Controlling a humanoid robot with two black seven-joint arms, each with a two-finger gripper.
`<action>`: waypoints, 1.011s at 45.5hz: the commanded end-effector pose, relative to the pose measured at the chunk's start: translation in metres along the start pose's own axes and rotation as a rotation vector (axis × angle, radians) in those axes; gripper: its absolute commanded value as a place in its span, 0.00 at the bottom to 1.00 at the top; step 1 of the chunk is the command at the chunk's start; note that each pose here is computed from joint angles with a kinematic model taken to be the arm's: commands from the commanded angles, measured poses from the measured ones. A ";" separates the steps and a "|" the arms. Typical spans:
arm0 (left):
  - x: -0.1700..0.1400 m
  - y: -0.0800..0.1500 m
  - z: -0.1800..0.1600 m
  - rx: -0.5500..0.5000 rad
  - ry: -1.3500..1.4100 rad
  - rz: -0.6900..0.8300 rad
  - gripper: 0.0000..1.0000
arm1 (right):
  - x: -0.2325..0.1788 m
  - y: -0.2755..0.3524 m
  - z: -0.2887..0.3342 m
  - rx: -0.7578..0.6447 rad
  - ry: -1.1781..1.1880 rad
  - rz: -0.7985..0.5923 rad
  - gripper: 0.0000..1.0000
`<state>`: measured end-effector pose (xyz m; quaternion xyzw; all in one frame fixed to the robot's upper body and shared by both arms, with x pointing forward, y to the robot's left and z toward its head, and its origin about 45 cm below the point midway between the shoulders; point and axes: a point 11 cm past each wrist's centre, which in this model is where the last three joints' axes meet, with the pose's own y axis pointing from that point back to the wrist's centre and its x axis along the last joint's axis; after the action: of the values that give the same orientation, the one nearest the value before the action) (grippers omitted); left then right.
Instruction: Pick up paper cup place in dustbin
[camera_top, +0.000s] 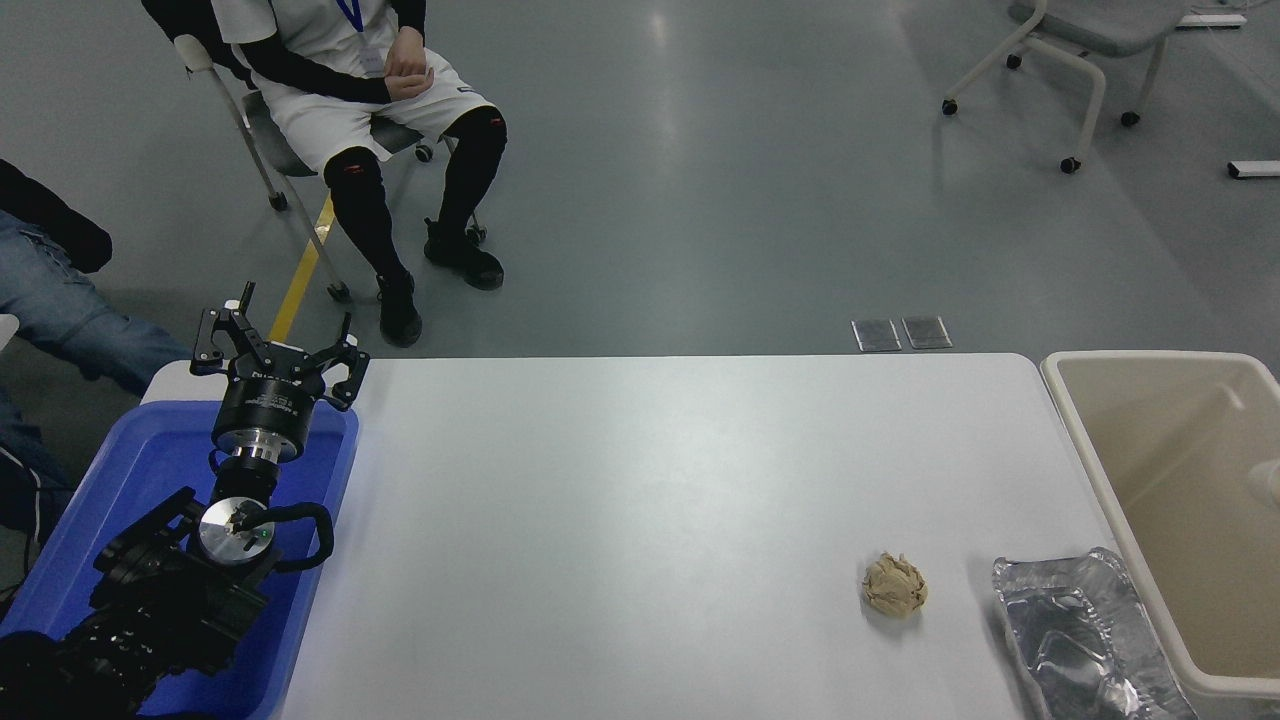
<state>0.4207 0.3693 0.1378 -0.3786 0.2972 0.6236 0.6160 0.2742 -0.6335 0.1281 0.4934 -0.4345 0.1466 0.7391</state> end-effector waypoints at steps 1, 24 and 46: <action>0.000 0.000 0.000 0.000 0.000 0.000 0.99 | -0.005 0.000 0.000 -0.010 -0.022 0.015 0.00; 0.000 0.000 0.000 0.000 0.000 0.000 0.99 | -0.001 -0.004 -0.017 0.021 -0.075 0.046 1.00; 0.000 0.000 0.000 0.000 0.001 -0.001 0.99 | 0.051 0.003 -0.036 0.107 -0.154 0.044 1.00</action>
<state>0.4207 0.3692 0.1379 -0.3789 0.2971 0.6232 0.6162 0.3082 -0.6177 0.1462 0.5074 -0.4861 0.1566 0.6941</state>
